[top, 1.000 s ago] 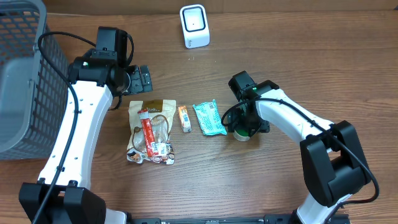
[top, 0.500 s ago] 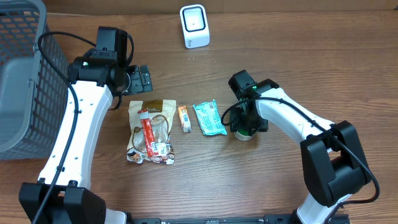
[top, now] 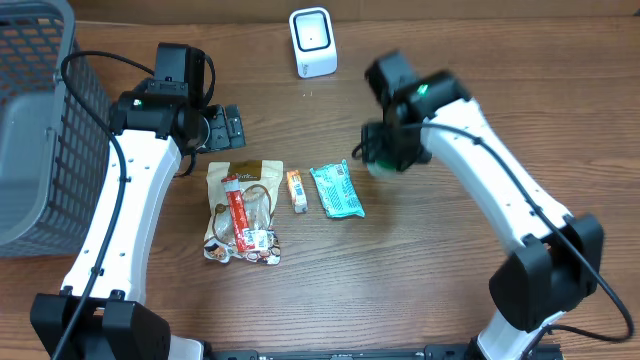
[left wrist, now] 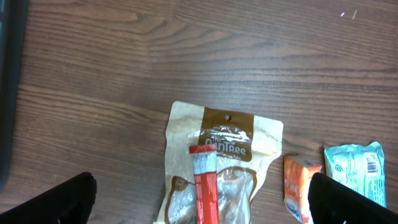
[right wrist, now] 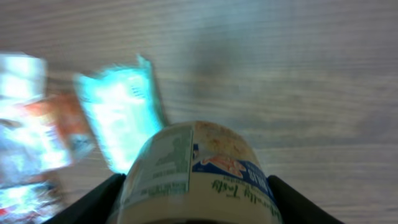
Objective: Scan the item barcode
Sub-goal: 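Lift the jar off the table with the right gripper, then hold the jar up in front of the white scanner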
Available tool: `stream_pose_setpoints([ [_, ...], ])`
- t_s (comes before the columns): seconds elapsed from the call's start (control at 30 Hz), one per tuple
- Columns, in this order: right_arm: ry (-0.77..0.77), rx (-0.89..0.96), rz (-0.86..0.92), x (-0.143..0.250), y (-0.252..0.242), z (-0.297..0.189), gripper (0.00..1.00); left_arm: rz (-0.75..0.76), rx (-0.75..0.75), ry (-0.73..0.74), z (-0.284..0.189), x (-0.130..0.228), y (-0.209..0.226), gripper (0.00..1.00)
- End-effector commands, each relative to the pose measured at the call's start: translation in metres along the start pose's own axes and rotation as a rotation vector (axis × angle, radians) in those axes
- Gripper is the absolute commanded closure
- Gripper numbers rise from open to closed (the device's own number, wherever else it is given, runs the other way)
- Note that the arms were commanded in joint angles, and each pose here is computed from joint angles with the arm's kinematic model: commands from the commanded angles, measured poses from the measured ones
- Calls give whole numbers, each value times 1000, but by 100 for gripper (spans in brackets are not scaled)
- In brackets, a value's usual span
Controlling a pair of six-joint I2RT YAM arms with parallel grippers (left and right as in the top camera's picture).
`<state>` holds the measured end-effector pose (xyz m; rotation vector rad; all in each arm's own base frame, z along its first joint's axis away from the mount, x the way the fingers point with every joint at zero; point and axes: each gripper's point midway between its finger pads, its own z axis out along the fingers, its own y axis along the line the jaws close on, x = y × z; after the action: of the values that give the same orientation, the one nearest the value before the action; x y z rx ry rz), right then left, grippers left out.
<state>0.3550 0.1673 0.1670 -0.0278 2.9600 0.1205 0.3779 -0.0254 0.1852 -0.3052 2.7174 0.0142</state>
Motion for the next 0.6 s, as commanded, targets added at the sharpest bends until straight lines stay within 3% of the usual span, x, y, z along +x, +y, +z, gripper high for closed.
stream_pose_setpoints([
  [0.0,-166,-99,-36,-21,13,-83,71,-9,12,-11,-3,-4,-5,0],
  [0.2,-279,-146,-43,-31,17,-139,97,-9,12,-11,-3,-4,-5,0],
  [0.33,-294,-149,-58,-39,21,-135,96,-9,12,-11,-3,-4,-5,0],
  [0.57,-436,-189,-116,-95,45,-119,96,-9,12,-11,-3,-4,-5,0],
])
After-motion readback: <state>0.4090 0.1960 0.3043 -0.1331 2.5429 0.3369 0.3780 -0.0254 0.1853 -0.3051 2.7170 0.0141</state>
